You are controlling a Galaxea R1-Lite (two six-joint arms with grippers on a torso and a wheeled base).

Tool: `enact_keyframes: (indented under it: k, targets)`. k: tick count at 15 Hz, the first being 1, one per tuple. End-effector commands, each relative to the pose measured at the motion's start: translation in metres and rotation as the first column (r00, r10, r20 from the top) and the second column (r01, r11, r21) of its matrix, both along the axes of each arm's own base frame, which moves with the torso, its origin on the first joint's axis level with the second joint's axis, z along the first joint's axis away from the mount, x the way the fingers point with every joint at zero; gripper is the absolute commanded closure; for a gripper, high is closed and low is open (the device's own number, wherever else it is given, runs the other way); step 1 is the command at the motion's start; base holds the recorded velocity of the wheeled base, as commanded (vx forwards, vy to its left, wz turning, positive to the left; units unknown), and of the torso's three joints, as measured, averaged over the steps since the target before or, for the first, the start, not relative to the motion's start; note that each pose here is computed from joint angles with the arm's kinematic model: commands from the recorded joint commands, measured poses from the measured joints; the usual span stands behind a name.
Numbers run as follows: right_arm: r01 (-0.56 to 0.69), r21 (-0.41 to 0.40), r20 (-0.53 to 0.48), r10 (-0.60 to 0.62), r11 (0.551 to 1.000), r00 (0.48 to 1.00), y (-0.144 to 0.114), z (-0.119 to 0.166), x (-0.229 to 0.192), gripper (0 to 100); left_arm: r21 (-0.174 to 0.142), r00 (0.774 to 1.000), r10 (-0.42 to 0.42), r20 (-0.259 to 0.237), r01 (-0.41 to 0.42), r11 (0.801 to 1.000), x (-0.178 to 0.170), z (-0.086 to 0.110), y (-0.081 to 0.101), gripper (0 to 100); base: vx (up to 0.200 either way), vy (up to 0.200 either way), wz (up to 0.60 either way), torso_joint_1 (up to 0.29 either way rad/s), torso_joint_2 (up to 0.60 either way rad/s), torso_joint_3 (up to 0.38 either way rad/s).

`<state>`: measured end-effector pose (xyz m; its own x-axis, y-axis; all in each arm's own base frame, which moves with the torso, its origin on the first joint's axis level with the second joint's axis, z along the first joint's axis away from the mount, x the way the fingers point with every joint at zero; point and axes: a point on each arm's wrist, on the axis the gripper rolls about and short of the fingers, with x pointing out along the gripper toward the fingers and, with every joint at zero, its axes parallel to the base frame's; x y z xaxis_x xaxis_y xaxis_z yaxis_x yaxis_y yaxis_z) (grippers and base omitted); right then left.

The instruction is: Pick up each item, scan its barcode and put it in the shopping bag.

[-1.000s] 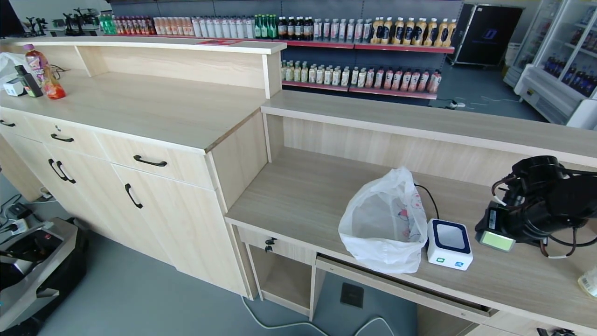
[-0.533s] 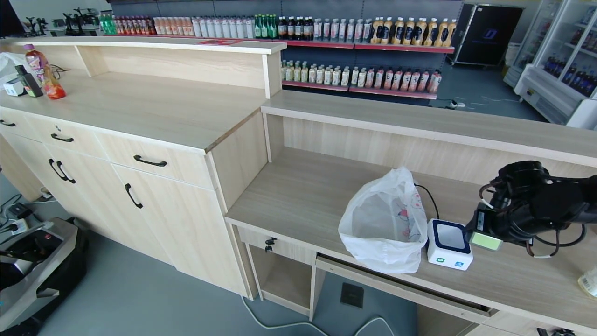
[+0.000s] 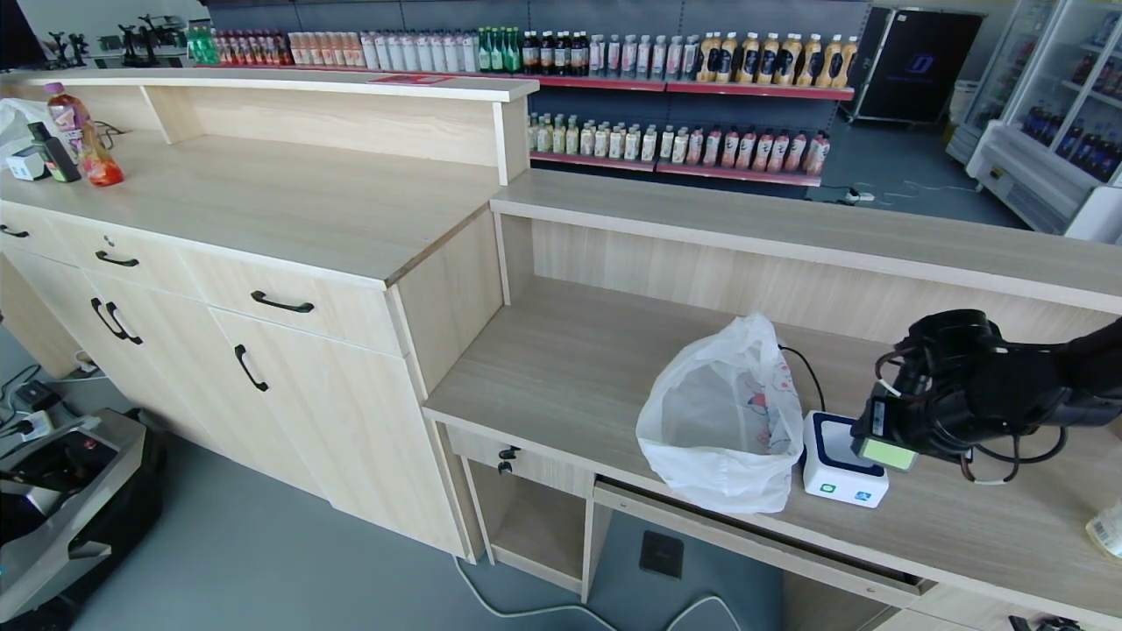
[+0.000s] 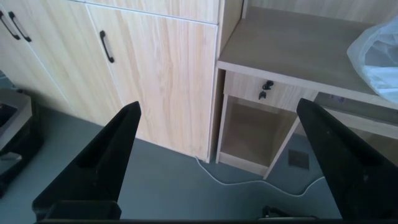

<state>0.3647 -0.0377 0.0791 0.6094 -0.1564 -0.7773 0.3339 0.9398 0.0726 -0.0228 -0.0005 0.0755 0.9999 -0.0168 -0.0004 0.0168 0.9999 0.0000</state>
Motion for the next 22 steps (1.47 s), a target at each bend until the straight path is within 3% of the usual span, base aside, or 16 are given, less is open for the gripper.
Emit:
enact_keyframes:
  k: [1, 11, 17, 18, 20, 22]
  targets:
    - [-0.002, 0.004, -0.019, 0.002, 1.0, 1.0, 0.001, -0.009, 0.002, 100, -0.002, 1.0, 0.0, -0.001, 0.0, 1.0, 0.0, 0.0, 0.0, 0, 0.0, 0.0, 0.0, 0.0, 0.0, 0.0]
    - [-0.023, 0.013, -0.004, 0.023, 1.0, 1.0, 0.006, -0.023, 0.011, 100, 0.0, 1.0, 0.0, 0.0, 0.0, 1.0, 0.0, 0.0, 0.0, 0, 0.0, 0.0, 0.0, 0.0, 0.0, 0.0]
    - [-0.043, 0.004, 0.028, 0.043, 0.999, 0.999, 0.012, -0.018, 0.012, 100, 0.0, 1.0, 0.0, -0.001, 0.0, 1.0, 0.0, 0.0, 0.0, 0, 0.0, 0.0, 0.0, 0.0, 0.0, 0.0]
    - [-0.078, -0.023, 0.064, 0.079, 0.997, 0.995, 0.017, -0.01, 0.013, 100, 0.0, 1.0, 0.0, -0.001, 0.0, 1.0, 0.0, 0.0, 0.0, 0, 0.0, 0.0, 0.0, 0.0, 0.0, 0.0]
    - [-0.19, -0.176, 0.169, 0.22, 0.966, 0.961, 0.023, 0.017, 0.004, 100, -0.002, 1.0, 0.0, -0.001, 0.0, 1.0, 0.0, 0.0, 0.0, 0, 0.0, 0.0, 0.0, 0.0, 0.0, 0.0]
    - [-0.25, -0.381, 0.257, 0.362, 0.89, 0.896, 0.02, 0.027, -0.01, 100, -0.002, 1.0, 0.0, 0.0, 0.0, 1.0, 0.0, 0.0, 0.0, 0, 0.0, 0.0, 0.0, 0.0, 0.0, 0.0]
